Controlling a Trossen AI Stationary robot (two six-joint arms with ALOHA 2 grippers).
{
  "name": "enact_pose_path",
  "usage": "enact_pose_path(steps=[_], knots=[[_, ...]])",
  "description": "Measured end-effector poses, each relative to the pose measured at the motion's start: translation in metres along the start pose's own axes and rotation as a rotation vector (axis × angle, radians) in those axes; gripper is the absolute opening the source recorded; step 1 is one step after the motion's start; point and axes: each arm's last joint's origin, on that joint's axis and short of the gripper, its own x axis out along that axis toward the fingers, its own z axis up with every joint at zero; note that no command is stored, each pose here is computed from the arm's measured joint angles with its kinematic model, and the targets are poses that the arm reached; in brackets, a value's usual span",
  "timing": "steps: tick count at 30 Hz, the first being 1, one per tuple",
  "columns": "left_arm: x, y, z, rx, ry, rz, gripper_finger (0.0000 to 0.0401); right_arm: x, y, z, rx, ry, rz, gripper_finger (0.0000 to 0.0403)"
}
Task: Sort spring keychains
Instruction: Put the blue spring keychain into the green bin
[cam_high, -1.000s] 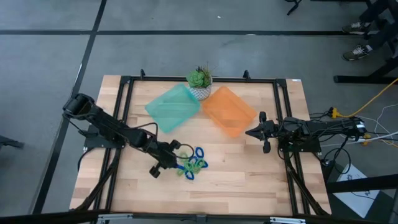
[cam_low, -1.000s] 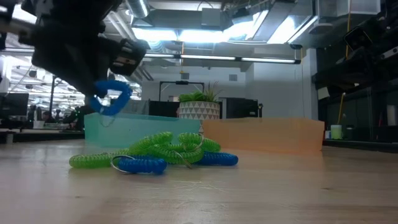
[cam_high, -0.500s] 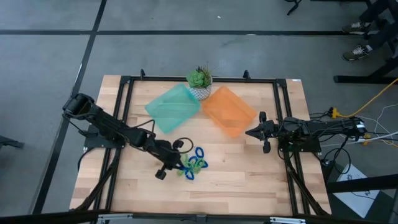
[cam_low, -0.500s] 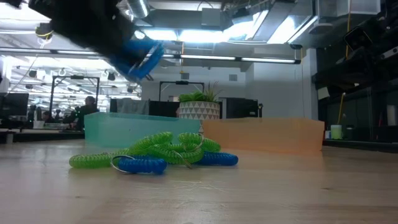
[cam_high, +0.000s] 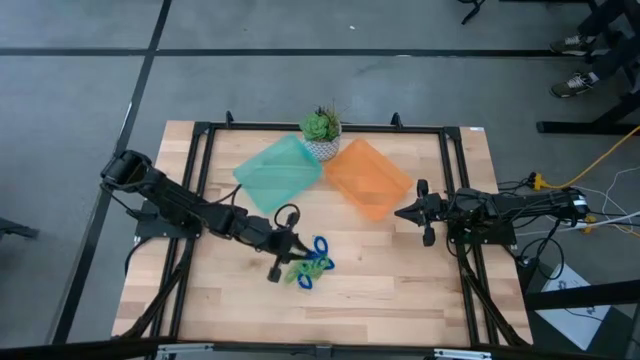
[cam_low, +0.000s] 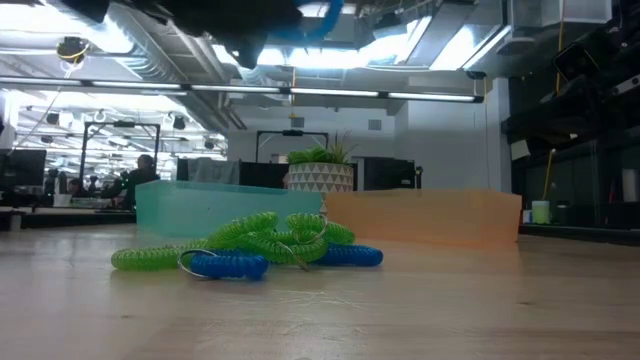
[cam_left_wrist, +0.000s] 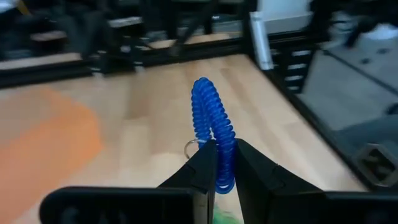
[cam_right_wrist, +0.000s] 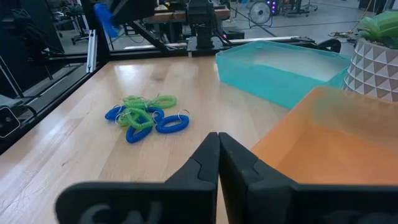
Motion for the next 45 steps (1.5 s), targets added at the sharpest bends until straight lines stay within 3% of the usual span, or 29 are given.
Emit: enact_pose_path(steps=[5,12,29,38,45], knots=[[0.001,0.015,0.001,0.019,-0.002,0.142,0.0045,0.000,0.000,0.000,0.000,0.000,0.000,0.0007],[0.001,0.038,0.005,-0.010,-0.047,0.258,0.0046,0.000,0.000,0.000,0.000,0.000,0.000,0.0007],[-0.009,0.112,-0.001,-0.052,-0.008,0.652,0.0047,0.000,0.000,0.000,0.000,0.000,0.000,0.0007],[-0.020,0.148,-0.009,-0.079,0.043,0.773,0.0047,0.000,0.000,0.000,0.000,0.000,0.000,0.0007],[-0.031,0.169,-0.025,-0.117,0.180,0.847,0.0047,0.000,0.000,0.000,0.000,0.000,0.000,0.0007]])
